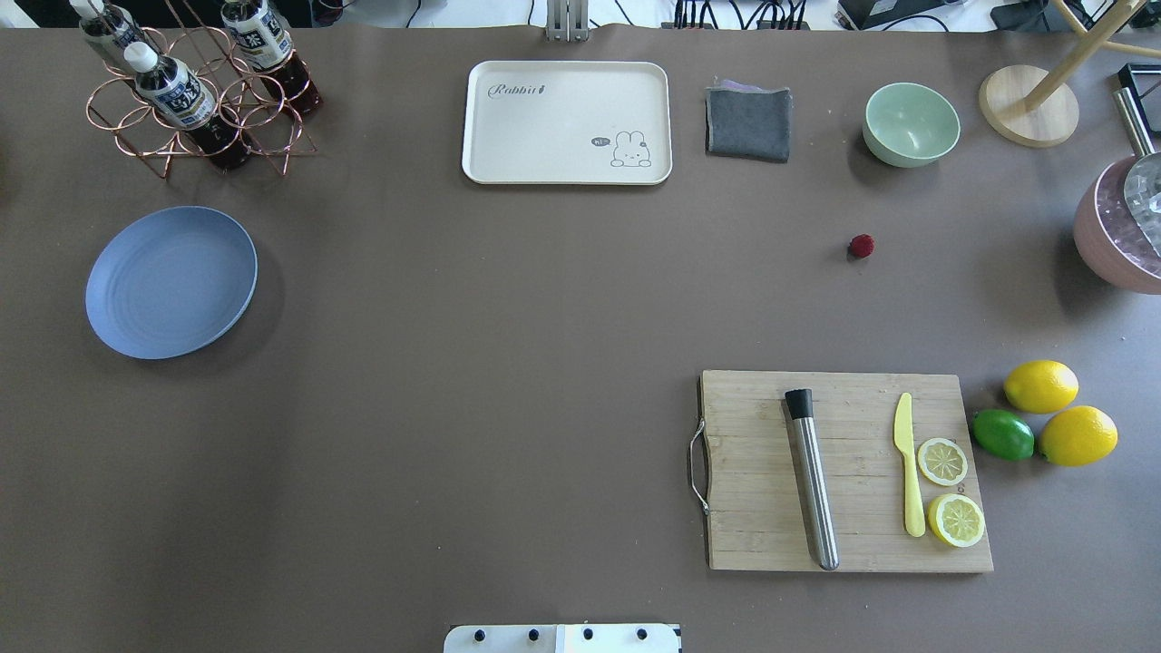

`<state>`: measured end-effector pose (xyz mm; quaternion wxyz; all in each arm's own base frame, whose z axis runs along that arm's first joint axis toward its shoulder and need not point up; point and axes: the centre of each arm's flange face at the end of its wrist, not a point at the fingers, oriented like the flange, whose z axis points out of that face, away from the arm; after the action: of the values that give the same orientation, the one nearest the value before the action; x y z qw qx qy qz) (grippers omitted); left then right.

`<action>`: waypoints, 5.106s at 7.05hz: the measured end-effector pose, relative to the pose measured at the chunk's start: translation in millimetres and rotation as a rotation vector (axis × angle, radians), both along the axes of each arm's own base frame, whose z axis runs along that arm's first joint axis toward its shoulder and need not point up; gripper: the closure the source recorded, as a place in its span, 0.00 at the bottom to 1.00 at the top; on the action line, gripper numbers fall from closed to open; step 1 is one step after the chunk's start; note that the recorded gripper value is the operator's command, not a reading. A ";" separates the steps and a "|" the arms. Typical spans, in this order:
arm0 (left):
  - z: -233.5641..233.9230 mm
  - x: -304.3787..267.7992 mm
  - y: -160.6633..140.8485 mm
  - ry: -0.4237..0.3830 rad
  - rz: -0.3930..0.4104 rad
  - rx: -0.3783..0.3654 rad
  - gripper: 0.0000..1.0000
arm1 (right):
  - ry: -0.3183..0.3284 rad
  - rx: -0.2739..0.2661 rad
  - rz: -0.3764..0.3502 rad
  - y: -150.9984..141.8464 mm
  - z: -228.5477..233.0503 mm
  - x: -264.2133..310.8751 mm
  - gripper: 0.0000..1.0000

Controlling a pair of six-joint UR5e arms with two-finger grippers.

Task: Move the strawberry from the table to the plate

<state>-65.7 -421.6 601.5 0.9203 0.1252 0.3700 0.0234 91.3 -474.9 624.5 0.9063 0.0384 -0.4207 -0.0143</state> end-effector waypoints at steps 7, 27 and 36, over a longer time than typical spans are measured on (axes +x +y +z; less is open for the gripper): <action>4.9 0.7 -2.0 0.005 0.008 -0.001 0.02 | 0.002 0.018 0.002 -1.2 -9.9 -0.1 0.00; 35.2 249.2 -91.7 0.266 -0.078 0.059 0.06 | 0.000 0.034 0.074 -111.2 -190.9 -280.8 0.00; 41.9 266.1 -85.1 0.279 -0.031 0.034 1.00 | -0.004 0.012 0.074 -109.1 -178.0 -298.9 0.00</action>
<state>200.4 -506.8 643.4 0.8579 0.1487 0.4918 -0.0024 -207.6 -584.1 446.5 0.9050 0.0592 -0.4209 0.0167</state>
